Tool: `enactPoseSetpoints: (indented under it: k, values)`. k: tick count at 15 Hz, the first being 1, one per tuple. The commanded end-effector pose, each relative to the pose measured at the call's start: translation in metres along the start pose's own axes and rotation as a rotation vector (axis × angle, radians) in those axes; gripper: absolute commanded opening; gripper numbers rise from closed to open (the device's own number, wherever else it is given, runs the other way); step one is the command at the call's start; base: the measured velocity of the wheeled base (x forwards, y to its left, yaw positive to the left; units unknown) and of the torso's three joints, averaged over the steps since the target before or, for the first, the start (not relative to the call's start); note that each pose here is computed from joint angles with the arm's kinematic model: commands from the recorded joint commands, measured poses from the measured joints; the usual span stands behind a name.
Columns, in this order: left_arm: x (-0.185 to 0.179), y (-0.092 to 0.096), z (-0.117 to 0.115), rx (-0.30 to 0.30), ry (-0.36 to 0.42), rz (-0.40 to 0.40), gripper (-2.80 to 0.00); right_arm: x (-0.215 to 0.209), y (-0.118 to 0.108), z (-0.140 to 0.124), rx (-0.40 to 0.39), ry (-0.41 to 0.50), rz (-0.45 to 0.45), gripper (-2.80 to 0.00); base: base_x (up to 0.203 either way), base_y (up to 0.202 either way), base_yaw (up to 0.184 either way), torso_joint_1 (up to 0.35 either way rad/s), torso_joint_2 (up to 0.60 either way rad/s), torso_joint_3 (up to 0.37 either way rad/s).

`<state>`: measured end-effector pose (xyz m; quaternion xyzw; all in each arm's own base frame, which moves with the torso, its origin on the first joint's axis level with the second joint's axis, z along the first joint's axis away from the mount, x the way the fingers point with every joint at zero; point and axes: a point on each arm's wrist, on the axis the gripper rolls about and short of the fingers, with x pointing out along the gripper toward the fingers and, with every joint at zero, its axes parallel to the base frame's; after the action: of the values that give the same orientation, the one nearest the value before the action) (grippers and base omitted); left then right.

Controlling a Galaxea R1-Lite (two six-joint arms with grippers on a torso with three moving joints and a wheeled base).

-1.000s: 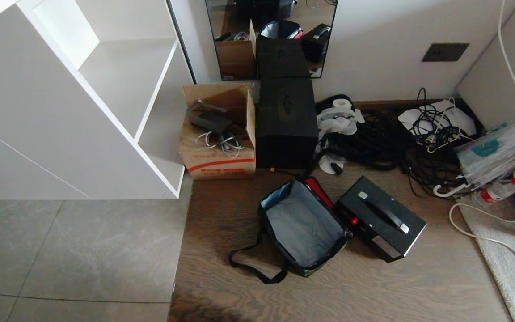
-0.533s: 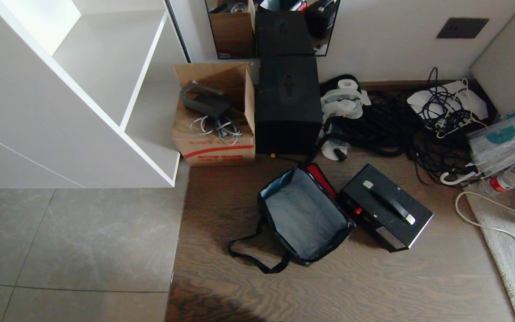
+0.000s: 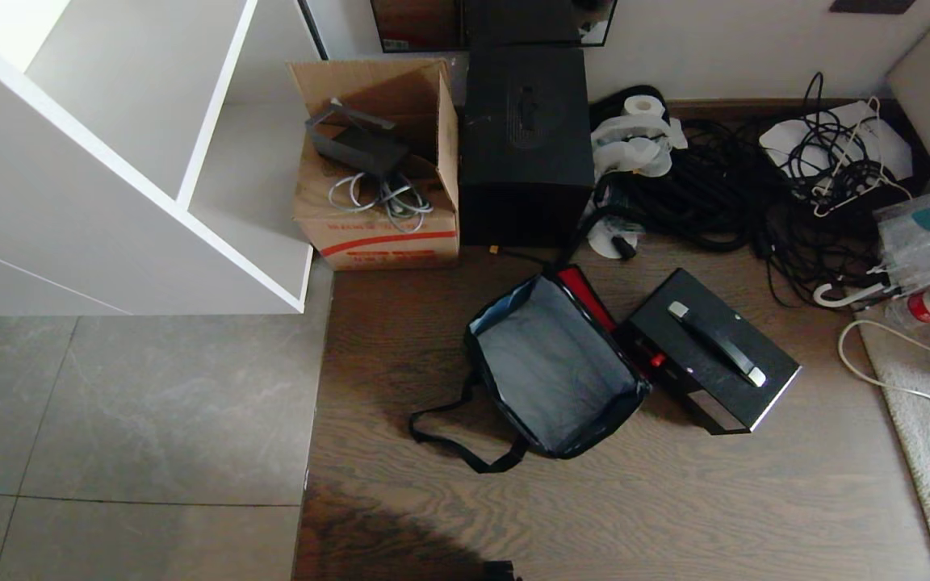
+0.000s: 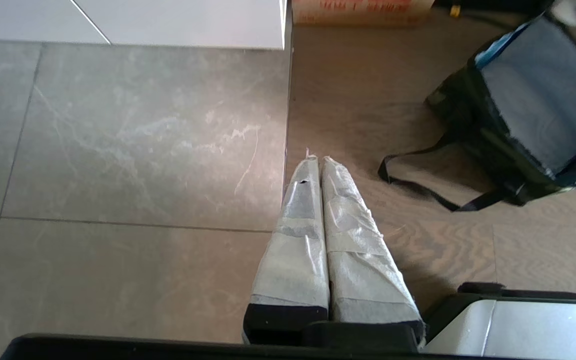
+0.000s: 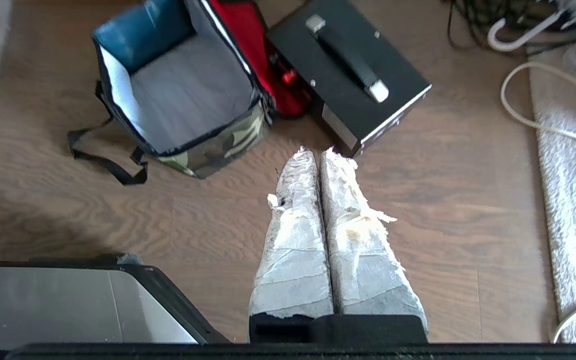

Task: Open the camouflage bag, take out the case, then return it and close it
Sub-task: Grip the handle again

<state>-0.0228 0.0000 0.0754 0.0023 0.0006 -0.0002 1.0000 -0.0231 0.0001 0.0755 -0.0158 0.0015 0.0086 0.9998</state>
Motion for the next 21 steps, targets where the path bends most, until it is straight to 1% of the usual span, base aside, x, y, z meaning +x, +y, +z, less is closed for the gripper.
enactPoseSetpoints:
  k: [1,8,21]
  values:
    - [-0.0001,0.0000,0.0003,0.001,-0.001,0.000,-2.80,0.0001,0.0000,0.0000,0.000,0.001,0.001,-2.80,0.000,0.000,0.000,0.002,0.01,-0.196]
    - [0.0000,0.0000,0.0001,-0.002,0.000,0.000,-2.80,0.0001,0.0000,0.0000,0.000,0.001,0.001,-2.80,0.000,0.000,0.000,0.003,0.00,-0.172]
    - [-0.0001,0.0000,0.0003,-0.002,-0.001,0.000,-2.80,0.0001,0.0000,0.0000,0.000,0.001,0.001,-2.80,0.000,0.000,0.000,0.000,0.00,-0.004]
